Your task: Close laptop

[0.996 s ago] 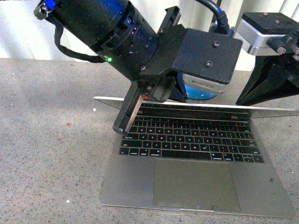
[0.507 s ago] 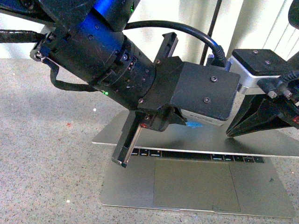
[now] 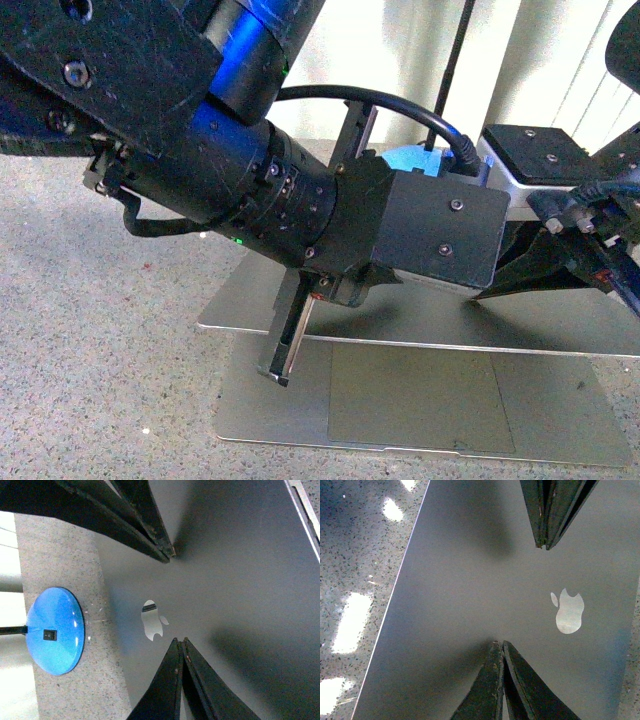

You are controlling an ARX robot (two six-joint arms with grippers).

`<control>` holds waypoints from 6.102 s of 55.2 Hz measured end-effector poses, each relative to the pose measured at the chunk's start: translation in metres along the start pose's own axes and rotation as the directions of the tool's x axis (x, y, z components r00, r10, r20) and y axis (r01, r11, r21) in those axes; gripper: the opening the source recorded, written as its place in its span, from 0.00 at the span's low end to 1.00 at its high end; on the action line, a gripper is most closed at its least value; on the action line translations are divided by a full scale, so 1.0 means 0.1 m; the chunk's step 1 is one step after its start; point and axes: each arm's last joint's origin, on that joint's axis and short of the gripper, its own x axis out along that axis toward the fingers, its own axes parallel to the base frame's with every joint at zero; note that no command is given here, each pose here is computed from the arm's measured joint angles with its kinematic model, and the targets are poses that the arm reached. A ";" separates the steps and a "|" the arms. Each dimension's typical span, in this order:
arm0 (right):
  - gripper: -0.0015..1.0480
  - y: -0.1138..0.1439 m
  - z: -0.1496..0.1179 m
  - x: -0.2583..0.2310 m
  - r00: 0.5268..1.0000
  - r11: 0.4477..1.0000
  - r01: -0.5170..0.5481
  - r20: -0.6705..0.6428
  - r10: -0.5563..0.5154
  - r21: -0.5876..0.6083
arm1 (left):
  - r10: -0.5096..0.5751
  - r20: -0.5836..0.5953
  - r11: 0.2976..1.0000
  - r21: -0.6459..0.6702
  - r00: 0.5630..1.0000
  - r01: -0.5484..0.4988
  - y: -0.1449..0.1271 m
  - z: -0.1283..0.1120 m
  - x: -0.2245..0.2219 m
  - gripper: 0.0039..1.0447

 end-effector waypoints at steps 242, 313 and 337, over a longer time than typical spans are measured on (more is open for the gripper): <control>0.03 2.29 0.33 -0.68 0.013 -0.177 0.642 -0.241 -0.971 0.746 | 0.744 -0.591 -0.279 -0.699 0.312 -0.659 -1.85 0.02 -2.26 0.03; 0.04 2.60 0.40 -0.67 0.009 -0.176 0.643 -0.237 -0.971 0.746 | 0.740 -0.594 -0.279 -0.698 0.316 -0.659 -2.03 0.14 -2.31 0.03; 0.82 2.60 0.40 -0.67 0.010 -0.176 0.642 -0.238 -0.971 0.746 | 0.740 -0.594 -0.279 -0.699 0.316 -0.658 -2.03 0.14 -2.31 0.81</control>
